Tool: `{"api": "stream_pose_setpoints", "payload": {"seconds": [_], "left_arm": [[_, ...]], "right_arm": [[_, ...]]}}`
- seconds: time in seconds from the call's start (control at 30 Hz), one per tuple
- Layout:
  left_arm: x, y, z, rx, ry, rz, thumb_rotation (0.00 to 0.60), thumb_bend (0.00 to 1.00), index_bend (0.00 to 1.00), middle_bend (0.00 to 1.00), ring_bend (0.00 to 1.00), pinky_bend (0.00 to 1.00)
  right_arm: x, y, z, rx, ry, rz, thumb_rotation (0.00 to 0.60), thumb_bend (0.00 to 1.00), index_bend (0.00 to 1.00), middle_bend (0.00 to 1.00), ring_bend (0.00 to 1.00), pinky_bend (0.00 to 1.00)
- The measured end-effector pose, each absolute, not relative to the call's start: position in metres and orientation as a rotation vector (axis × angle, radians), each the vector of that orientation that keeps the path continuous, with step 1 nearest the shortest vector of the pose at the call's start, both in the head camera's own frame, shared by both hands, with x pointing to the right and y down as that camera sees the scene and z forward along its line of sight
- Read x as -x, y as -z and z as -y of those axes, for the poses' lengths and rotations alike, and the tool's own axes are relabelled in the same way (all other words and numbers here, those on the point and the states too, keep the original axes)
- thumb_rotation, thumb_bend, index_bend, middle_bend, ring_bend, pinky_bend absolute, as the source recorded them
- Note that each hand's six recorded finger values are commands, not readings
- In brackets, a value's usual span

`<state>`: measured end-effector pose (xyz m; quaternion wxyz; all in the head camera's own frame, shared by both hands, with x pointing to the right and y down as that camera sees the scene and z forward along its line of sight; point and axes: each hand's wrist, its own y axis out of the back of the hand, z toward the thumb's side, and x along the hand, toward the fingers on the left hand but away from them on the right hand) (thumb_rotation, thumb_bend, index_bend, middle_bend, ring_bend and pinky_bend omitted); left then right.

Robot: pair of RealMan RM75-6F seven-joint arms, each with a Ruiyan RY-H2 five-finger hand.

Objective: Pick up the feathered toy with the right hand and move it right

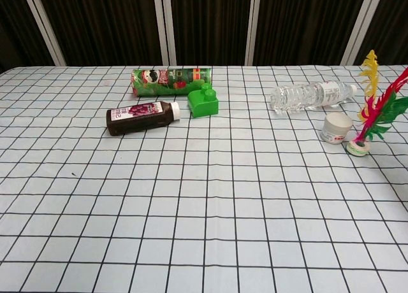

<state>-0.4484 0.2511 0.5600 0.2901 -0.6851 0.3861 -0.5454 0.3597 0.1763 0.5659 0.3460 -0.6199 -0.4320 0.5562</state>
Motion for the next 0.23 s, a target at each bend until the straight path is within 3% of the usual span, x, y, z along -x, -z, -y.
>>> {"api": "stream_pose_setpoints", "payload": {"seconds": [0.23], "left_arm": [[0.448,-0.559,-0.249,1.765,1.419,-0.998,0.600,0.00,0.00,0.00,0.00,0.00]], "right_arm": [[-0.401,-0.548,-0.229,1.515,-1.481,0.954,0.600,0.42,0.00,0.00,0.00,0.00]]}}
